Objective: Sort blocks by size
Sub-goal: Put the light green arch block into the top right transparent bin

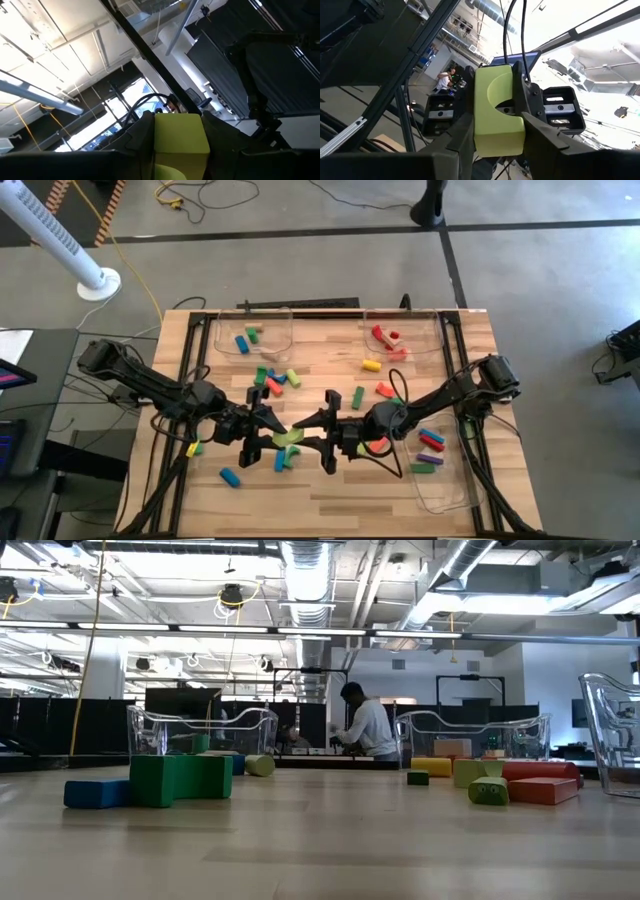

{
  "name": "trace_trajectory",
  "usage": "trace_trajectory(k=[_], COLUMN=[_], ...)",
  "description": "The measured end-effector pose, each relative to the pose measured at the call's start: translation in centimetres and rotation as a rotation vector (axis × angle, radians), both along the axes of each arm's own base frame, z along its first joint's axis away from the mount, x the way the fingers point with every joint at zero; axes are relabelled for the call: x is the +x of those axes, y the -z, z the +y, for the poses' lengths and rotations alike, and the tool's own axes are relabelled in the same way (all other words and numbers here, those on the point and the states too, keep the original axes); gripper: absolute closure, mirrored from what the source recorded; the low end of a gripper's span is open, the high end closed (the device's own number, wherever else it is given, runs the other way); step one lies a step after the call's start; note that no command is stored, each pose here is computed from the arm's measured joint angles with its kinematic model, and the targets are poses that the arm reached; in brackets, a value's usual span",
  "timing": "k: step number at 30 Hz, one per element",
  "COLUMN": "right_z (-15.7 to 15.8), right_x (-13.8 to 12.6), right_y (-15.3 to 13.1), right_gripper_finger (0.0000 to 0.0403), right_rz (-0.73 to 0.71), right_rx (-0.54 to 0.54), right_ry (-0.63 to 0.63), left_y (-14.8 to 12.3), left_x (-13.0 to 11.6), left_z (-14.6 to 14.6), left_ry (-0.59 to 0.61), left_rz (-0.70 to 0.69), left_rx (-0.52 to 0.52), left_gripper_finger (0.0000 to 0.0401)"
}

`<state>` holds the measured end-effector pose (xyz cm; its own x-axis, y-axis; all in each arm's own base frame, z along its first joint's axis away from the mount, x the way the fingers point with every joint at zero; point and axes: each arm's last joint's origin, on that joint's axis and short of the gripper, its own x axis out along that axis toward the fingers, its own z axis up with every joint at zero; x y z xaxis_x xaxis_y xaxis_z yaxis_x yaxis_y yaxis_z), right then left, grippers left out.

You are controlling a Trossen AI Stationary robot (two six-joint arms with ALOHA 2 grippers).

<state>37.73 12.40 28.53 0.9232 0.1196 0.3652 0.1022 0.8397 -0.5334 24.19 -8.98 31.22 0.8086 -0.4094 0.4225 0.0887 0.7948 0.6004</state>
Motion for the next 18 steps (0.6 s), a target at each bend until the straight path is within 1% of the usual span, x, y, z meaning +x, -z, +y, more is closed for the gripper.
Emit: trace_trajectory(k=[3, 10, 14, 18], right_z=[0.0, 0.2, 0.7, 0.9], right_x=[0.0, 0.1, -0.1, -0.5], right_y=[0.1, 0.5, 0.6, 0.2], right_gripper_finger=[0.0234, 0.0241, 0.024, 0.024], right_rz=[0.015, 0.063, 0.074, 0.108], right_rx=[0.008, 0.023, 0.013, 0.011], right_ry=[0.028, 0.087, 0.114, 0.177], left_y=[0.1, 0.4, 0.3, -0.2], left_x=[0.0, 0.1, -0.1, -0.9], left_z=[0.0, 0.0, 0.1, 0.4], left_ry=[0.006, 0.014, 0.0, -0.023], left_rz=[0.016, 0.053, 0.089, 0.118], left_rx=[0.001, -0.012, -0.007, -0.008], left_gripper_finger=[0.0265, 0.0233, 0.0222, 0.0213])
